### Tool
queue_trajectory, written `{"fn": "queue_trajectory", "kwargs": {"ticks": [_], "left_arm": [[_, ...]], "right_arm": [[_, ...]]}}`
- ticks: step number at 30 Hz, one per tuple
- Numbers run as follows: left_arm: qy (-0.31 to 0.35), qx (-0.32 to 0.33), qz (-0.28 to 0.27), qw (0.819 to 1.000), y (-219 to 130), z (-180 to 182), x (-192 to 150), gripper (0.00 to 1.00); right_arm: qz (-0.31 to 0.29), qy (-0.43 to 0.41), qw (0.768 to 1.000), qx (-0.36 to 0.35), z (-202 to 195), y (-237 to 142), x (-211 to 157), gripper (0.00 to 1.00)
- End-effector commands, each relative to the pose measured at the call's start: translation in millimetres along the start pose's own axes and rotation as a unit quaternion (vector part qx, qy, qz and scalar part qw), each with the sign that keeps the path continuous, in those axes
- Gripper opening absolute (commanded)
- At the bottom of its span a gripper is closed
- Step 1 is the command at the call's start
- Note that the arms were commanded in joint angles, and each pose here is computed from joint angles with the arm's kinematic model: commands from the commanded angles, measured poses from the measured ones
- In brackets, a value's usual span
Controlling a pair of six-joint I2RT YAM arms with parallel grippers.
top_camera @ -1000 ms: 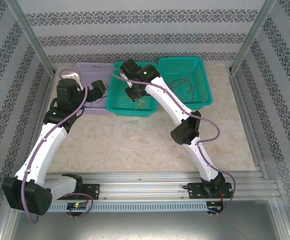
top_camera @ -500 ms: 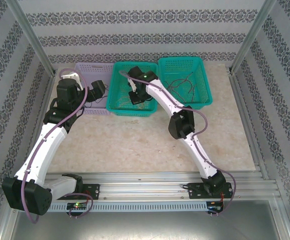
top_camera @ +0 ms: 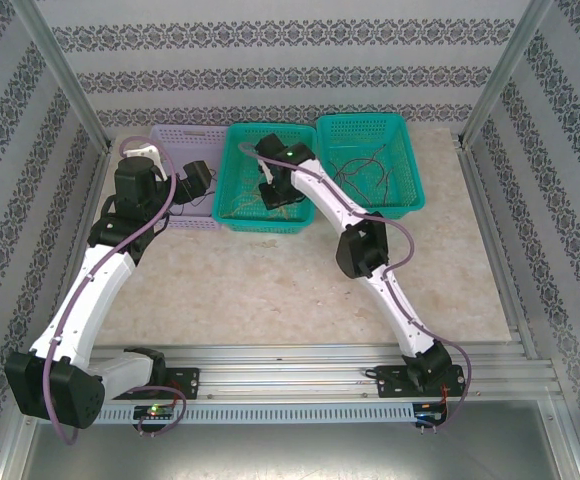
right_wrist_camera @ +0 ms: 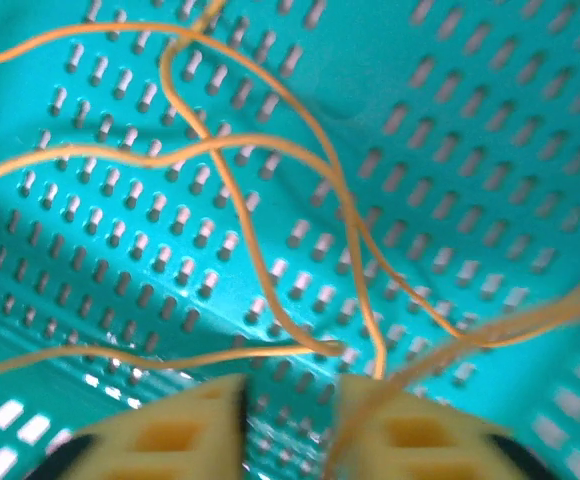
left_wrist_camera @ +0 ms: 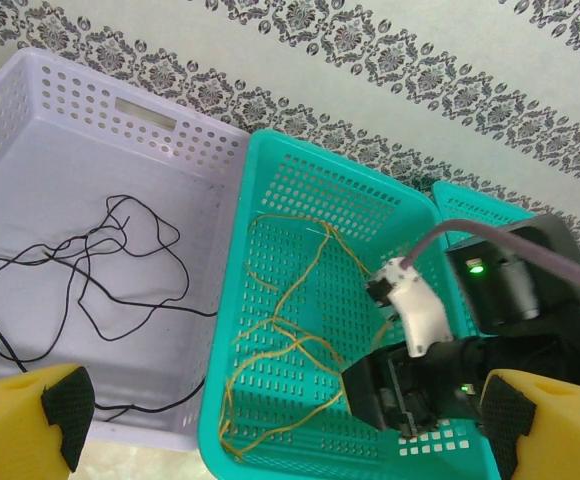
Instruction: Untangle the cables
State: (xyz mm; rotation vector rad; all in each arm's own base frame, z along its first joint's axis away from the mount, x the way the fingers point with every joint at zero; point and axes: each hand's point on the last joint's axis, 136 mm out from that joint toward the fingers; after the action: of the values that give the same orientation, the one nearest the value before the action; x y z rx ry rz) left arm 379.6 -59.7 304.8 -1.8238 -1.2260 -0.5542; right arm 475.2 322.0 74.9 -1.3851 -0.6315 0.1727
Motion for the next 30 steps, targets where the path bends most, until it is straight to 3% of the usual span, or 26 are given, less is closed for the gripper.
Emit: {"fn": "queue_trajectory", "kwargs": {"ticks": [1, 6, 14, 21, 26, 29, 30], "left_arm": [[-0.008, -0.014, -0.02, 1.0, -2.1, -6.1, 13.4, 1.0], [-0.008, -0.015, -0.019, 1.0, -1.5, -6.3, 12.8, 1.0], [-0.009, -0.014, -0.017, 1.0, -0.9, -6.0, 12.0, 1.0], [-0.007, -0.013, -0.021, 1.0, -2.6, -5.9, 13.5, 1.0], [-0.006, -0.013, -0.022, 1.0, -2.8, -5.8, 14.2, 1.0], [-0.005, -0.011, -0.022, 1.0, -2.5, -4.9, 13.6, 1.0], [-0.005, -0.01, -0.022, 1.0, -2.4, -5.0, 14.0, 1.0]], "right_arm": [[-0.048, -0.024, 0.997, -0.048, -5.4, -66.3, 14.3, 0.47], [-0.05, -0.056, 0.994, -0.079, 0.4, -90.5, 9.6, 0.63], [-0.044, -0.108, 0.979, -0.165, -1.8, -112.4, 3.0, 0.72], [-0.139, -0.094, 0.983, -0.079, 34.3, -180.2, 21.6, 0.75], [-0.233, -0.118, 0.963, -0.063, 61.8, -251.6, 27.1, 0.8], [-0.271, -0.129, 0.952, -0.064, 71.2, -286.1, 20.3, 0.98], [-0.283, -0.13, 0.948, -0.065, 72.6, -298.1, 16.6, 0.98]]}}
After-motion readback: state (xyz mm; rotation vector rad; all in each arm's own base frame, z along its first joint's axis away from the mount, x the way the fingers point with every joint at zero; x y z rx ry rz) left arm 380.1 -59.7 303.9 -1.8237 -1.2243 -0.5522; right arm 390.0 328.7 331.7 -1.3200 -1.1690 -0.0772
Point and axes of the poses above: each hand's point on the last joint's axis, 136 mm out from that joint toward the fingers, its own y axis out along the fingers, its own z axis along the line the jaws close on, x = y × z, and after that the axes turned 8 degrees about -y, right-handed
